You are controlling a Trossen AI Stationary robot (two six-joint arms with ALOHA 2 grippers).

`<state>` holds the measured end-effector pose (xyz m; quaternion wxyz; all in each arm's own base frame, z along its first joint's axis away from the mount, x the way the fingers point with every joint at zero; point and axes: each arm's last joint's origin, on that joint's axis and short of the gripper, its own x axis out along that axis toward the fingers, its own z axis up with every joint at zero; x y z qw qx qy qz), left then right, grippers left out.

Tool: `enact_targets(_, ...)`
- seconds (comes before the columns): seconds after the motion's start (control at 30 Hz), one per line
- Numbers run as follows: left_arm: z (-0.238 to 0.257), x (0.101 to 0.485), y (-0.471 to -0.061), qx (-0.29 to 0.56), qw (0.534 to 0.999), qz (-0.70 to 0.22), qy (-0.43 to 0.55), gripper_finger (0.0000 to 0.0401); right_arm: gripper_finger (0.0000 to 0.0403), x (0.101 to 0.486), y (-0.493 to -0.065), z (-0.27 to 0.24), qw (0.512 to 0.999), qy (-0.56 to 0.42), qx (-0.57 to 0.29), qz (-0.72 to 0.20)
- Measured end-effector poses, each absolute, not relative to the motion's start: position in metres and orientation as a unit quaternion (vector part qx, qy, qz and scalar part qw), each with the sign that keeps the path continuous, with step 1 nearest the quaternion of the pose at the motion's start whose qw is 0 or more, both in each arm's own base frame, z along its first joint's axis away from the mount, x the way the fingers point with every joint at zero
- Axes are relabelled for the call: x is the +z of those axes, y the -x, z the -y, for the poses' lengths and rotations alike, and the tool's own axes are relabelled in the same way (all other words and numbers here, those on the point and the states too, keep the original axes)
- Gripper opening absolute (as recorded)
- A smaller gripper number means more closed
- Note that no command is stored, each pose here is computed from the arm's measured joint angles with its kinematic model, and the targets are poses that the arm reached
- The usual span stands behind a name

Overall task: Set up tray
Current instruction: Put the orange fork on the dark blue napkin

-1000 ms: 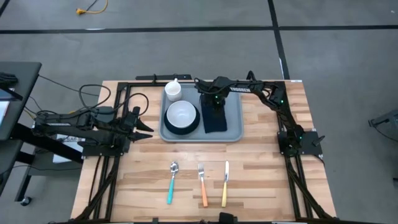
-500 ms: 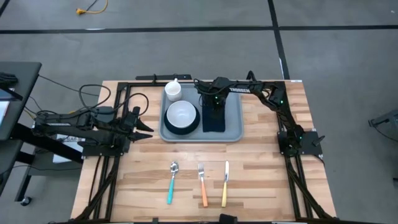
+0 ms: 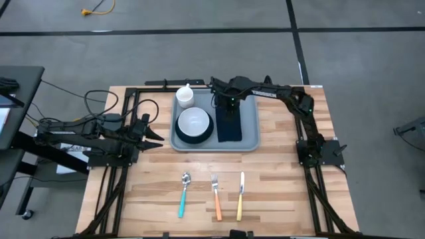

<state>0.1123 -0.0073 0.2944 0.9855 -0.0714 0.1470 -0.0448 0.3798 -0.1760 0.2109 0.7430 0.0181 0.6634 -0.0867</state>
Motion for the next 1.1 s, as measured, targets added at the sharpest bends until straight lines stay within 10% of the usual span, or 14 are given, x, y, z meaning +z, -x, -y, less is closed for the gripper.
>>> enact_targets(1.1,0.009,0.258,-0.142,-0.055,0.992,-0.112,0.033,0.0098,0.0153,0.258,-0.332,-0.105,0.743,0.015,-0.002,-0.669)
